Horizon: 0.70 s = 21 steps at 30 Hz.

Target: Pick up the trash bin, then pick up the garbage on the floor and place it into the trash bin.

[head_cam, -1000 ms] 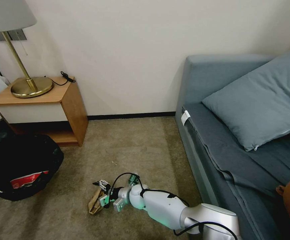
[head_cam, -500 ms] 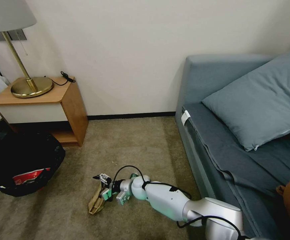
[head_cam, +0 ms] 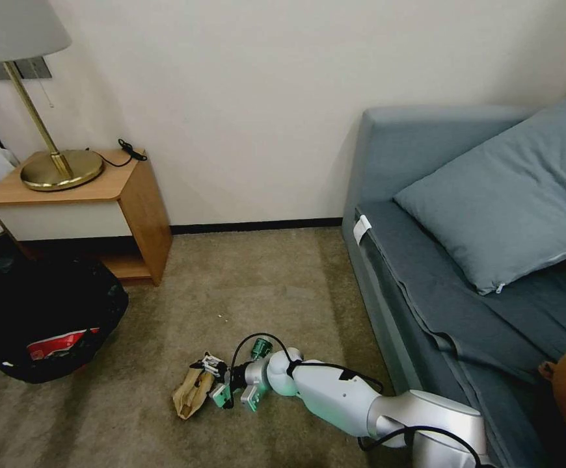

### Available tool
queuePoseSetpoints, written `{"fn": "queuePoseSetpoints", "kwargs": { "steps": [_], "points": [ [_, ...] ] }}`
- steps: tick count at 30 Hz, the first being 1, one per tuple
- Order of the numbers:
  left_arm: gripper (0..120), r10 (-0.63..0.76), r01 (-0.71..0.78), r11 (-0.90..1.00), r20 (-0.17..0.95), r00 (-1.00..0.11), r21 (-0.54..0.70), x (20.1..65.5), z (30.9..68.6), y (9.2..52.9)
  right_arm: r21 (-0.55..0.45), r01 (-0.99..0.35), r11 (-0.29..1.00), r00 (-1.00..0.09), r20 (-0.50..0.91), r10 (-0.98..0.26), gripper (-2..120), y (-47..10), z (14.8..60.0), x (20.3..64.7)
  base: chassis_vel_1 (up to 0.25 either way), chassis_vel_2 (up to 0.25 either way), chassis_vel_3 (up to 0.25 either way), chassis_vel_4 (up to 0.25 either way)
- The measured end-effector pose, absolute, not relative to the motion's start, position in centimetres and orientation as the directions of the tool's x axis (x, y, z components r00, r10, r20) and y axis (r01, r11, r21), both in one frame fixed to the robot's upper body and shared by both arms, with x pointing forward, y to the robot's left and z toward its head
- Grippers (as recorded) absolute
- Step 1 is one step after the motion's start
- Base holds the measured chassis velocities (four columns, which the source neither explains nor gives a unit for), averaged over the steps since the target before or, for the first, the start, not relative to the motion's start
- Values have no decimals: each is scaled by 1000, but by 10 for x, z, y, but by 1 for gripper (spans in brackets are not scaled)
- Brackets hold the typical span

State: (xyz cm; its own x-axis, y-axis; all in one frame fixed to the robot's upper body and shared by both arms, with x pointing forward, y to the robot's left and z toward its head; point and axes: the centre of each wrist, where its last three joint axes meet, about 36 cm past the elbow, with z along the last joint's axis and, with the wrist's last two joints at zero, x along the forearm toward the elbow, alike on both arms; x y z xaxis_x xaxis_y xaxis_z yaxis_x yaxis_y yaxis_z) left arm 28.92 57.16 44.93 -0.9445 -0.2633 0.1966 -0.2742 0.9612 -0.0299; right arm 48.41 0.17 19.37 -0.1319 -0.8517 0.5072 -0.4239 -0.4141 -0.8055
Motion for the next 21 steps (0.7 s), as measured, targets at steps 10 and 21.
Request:
{"fn": "queuePoseSetpoints", "kwargs": {
  "steps": [10,21],
  "points": [
    [4,-258,-270,962,203,-945,-33,292,444,570,-806,-409,-428,-117,511,-852,100,-9,196,489,0,0,0,0],
    [4,-261,-274,961,203,-944,-35,294,442,571,-808,-386,-446,-92,515,-852,100,-23,202,496,0,0,0,0]
  ]
}}
